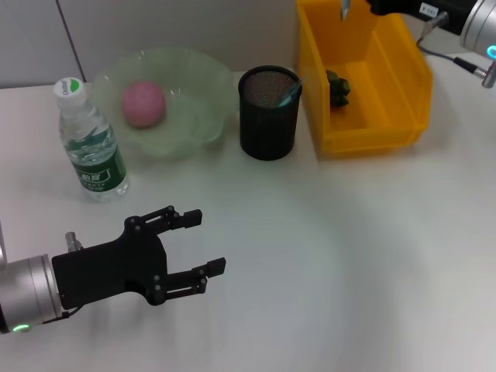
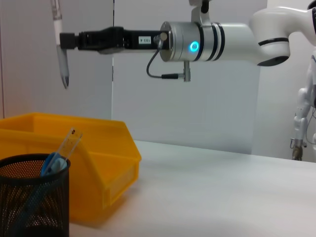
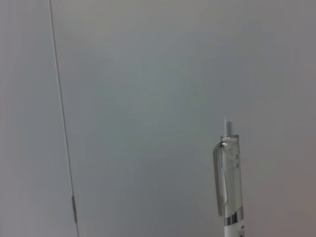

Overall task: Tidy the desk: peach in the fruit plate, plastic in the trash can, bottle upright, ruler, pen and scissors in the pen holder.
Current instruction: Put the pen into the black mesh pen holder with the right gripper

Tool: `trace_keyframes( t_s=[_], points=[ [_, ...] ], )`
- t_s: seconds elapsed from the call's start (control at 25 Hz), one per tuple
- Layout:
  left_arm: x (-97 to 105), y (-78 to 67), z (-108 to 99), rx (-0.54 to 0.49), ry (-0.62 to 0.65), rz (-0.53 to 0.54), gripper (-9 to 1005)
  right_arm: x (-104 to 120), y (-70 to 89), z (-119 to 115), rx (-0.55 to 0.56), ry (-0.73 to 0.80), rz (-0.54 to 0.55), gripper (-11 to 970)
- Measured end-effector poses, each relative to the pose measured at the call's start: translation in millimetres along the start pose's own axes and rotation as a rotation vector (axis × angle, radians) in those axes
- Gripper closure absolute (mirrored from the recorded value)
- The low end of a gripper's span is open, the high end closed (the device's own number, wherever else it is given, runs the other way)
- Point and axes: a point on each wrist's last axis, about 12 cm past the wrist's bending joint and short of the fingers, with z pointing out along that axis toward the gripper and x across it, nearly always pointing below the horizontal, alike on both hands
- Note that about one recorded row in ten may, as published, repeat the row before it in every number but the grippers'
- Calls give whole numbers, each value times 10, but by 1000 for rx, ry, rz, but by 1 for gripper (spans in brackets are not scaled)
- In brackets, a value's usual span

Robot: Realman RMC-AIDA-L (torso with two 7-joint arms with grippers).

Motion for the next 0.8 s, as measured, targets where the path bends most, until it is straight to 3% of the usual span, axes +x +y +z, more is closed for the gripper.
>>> trace_keyframes(
  t_s=[0.32,0.8],
  points=[
    [13,-10,-7,-3,2,12,199,196,183,128,-43,10,-15,841],
    [62,-54,-38,-7,8,10,199,301,407,345,-115,28,42,841]
  ],
)
